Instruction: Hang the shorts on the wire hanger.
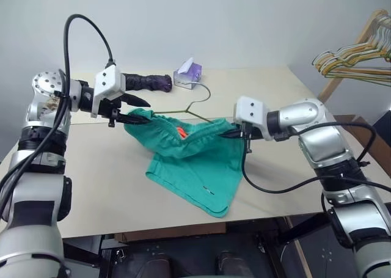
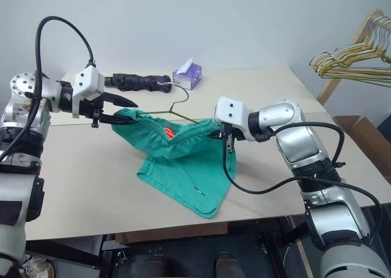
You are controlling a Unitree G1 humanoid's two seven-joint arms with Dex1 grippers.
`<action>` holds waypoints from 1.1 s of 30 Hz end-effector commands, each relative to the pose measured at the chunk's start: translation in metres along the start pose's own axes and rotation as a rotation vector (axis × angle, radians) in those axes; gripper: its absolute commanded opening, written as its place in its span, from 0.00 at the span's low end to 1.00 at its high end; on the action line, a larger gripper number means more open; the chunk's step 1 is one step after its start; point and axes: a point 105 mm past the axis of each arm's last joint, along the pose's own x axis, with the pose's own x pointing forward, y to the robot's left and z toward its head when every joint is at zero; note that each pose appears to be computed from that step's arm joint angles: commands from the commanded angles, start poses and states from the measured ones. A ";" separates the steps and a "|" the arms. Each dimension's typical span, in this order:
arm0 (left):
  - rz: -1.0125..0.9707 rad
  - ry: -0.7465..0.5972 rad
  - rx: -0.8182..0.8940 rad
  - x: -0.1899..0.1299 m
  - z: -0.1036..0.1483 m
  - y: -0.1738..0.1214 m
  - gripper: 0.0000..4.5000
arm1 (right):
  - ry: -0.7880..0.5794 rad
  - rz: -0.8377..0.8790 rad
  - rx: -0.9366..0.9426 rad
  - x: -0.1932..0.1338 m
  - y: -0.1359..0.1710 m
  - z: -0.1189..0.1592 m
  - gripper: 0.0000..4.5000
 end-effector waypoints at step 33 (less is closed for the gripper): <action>0.080 -0.728 -0.224 0.014 0.088 -0.039 1.00 | 0.381 -1.609 1.270 -0.200 -0.021 -0.119 0.00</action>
